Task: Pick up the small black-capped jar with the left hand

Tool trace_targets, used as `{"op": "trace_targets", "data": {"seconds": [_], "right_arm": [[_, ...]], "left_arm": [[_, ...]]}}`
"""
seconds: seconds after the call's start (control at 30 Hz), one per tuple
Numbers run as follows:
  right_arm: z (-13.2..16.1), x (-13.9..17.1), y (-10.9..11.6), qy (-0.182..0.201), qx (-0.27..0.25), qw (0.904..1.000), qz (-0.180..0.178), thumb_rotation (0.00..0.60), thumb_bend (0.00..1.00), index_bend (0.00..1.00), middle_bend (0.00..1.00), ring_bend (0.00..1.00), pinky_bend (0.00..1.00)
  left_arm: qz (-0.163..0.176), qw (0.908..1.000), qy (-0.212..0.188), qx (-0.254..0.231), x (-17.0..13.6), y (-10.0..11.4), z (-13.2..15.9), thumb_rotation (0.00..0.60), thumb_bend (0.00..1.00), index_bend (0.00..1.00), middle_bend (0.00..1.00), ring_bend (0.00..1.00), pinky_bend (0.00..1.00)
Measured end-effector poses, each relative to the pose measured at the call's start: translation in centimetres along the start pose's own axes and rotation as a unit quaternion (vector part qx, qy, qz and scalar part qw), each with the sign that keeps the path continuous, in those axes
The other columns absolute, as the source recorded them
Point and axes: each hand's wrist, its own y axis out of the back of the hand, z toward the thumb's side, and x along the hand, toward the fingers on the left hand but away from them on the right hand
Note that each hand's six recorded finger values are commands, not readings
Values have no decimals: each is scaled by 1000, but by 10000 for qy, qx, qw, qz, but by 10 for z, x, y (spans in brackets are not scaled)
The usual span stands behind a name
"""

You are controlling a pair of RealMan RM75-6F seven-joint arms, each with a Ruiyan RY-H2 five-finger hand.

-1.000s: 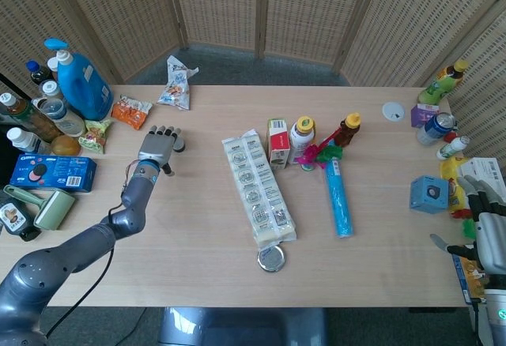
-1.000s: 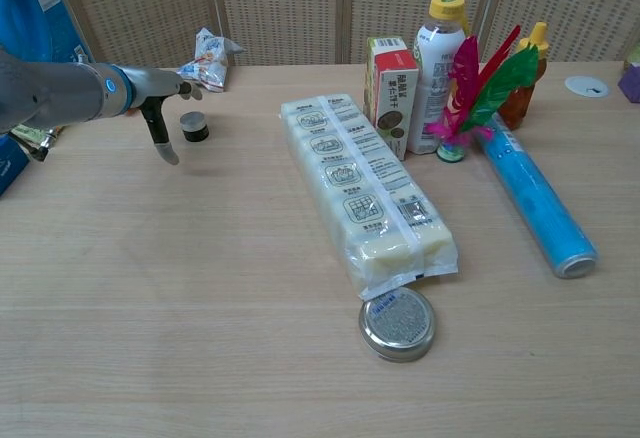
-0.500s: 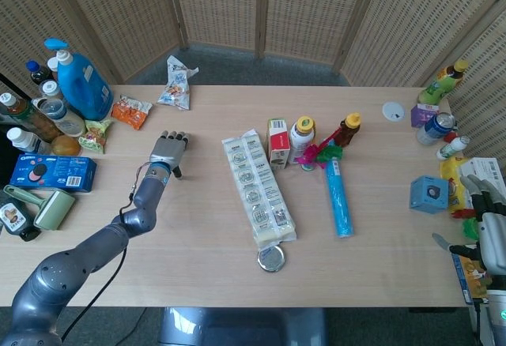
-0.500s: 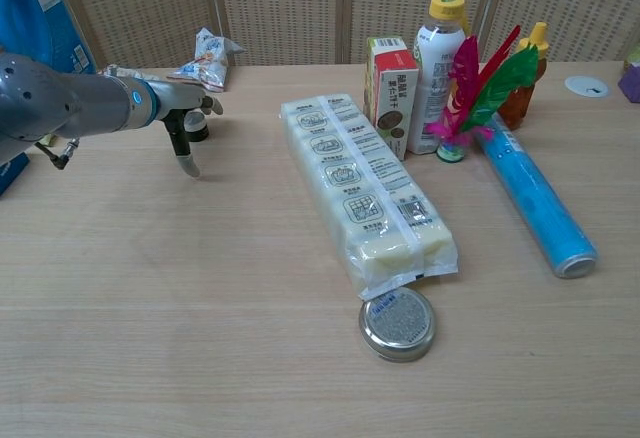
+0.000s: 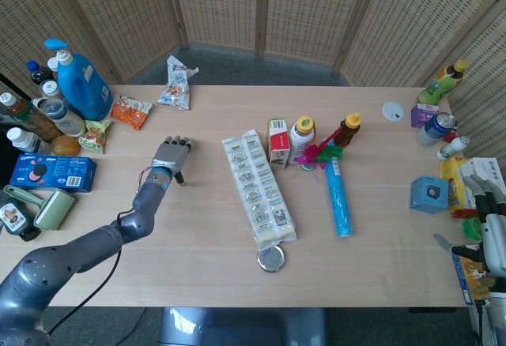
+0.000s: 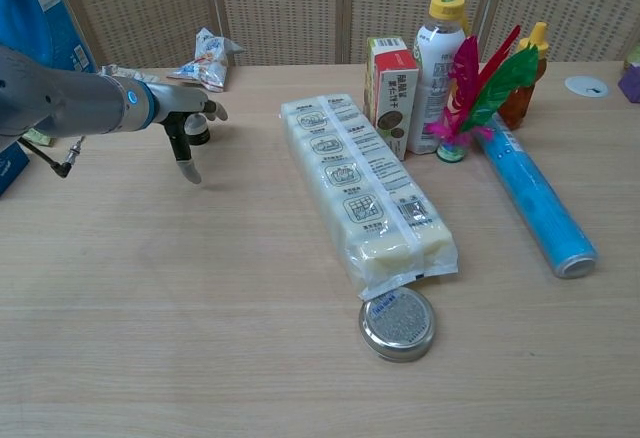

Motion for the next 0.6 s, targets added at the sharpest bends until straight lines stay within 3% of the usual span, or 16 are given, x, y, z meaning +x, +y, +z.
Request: {"op": "trace_targets", "data": {"seconds": [0.47,0.6], "right_arm": [[2,1,2,41,-33,10000,-22,600,0,0,0,0,0],[2,1,2,50,-30,10000,-22,600,0,0,0,0,0]], "left_arm": [[-284,9994,181,-84,-19,-10,-23,600,0,83,0,0,166],[-377,9990,154,-181,-25,-12,-26,600,0,84,0,0,249]]}}
